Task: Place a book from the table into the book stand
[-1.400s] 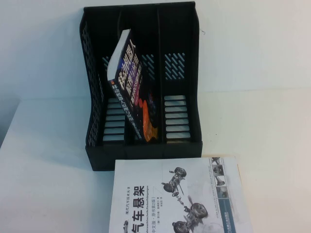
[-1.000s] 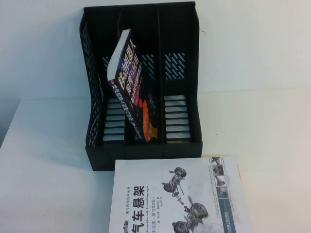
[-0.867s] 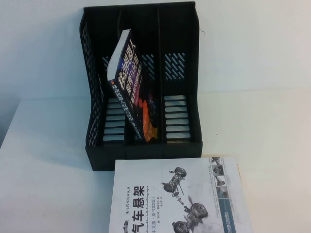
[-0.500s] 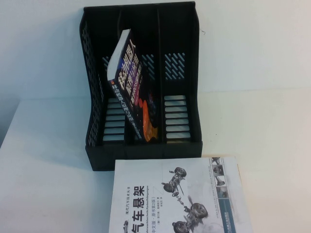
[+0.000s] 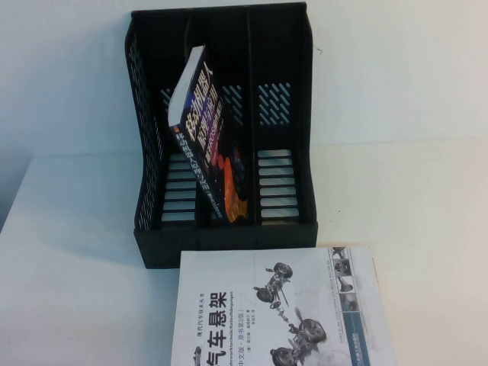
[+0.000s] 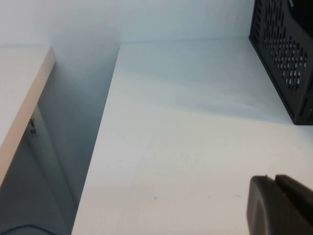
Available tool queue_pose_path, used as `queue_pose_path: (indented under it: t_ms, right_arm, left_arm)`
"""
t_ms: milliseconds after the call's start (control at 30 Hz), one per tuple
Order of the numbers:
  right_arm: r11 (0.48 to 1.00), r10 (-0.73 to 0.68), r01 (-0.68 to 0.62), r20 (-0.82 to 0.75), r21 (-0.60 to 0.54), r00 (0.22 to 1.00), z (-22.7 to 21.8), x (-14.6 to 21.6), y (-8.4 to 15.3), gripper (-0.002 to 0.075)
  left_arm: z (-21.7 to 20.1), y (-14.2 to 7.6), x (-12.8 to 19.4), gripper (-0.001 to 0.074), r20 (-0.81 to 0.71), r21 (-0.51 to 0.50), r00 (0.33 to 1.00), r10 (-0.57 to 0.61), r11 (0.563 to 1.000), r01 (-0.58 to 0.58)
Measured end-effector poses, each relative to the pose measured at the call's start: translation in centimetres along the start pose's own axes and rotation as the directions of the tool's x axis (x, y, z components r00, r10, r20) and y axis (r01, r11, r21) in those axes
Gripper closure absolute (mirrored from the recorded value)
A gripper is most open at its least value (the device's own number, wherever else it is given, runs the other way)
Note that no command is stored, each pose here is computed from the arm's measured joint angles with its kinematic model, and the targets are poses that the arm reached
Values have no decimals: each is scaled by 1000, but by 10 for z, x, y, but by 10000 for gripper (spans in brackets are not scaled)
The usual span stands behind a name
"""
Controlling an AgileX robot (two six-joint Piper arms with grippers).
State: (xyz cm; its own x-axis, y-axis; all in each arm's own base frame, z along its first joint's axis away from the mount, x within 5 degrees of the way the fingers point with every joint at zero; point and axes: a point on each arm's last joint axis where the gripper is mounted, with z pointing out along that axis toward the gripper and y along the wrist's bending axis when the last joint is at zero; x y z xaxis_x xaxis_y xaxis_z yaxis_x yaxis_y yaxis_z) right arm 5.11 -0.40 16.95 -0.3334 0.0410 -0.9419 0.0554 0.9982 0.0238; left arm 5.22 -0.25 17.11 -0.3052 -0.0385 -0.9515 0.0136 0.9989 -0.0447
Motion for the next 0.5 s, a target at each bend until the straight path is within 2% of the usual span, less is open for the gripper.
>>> queue_pose_path:
  t_ms: [500]
  right_arm:
    - [1000, 0, 0, 42, -6, 999, 1, -3, 1, 728]
  left_arm:
    - [0, 0, -3, 738, 33, -2, 999, 3, 1000, -3]
